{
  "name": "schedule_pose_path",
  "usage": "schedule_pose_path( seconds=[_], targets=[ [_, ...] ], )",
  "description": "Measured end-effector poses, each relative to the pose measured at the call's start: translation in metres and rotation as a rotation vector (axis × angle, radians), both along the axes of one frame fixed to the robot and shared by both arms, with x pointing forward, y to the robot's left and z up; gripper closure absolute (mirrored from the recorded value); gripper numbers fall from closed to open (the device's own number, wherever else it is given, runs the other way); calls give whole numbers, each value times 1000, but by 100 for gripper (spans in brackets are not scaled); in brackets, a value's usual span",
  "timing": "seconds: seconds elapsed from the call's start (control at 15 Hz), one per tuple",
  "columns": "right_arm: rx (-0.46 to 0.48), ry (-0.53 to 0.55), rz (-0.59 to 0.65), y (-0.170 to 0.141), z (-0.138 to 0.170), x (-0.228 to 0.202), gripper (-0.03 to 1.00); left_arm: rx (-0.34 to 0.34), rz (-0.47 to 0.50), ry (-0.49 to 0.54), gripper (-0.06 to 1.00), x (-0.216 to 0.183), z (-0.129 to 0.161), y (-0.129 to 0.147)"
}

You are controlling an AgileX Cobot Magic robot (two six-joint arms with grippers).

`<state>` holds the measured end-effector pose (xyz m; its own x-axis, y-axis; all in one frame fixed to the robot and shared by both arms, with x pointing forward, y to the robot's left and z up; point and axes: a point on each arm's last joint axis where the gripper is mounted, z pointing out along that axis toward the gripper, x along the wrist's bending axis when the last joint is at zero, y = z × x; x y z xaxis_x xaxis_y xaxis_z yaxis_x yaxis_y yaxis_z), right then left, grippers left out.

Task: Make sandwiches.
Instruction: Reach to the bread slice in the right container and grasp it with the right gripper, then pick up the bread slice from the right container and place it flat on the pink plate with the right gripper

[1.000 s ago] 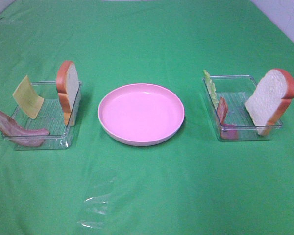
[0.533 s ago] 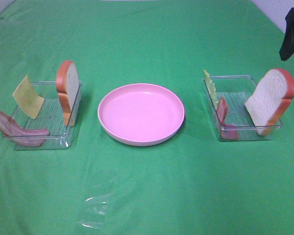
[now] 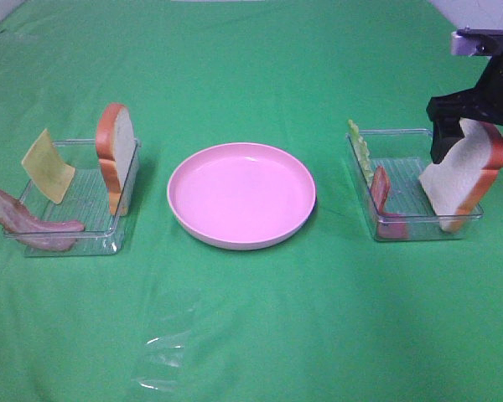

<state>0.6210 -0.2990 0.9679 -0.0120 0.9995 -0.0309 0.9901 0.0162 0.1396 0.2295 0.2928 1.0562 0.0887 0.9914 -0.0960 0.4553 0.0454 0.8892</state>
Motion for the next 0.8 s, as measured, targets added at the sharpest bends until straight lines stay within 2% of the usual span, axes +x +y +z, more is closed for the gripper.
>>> schedule_pose_path(
  seconds=[0.13, 0.47, 0.8],
  targets=[
    [1, -5, -1, 0, -3, 2, 23, 0, 0, 0, -5, 0, 0, 0],
    [12, -16, -35, 1, -2, 3, 75, 0, 0, 0, -5, 0, 0, 0],
    [49, -8, -32, 4, -1, 2, 75, 0, 0, 0, -5, 0, 0, 0]
  ],
)
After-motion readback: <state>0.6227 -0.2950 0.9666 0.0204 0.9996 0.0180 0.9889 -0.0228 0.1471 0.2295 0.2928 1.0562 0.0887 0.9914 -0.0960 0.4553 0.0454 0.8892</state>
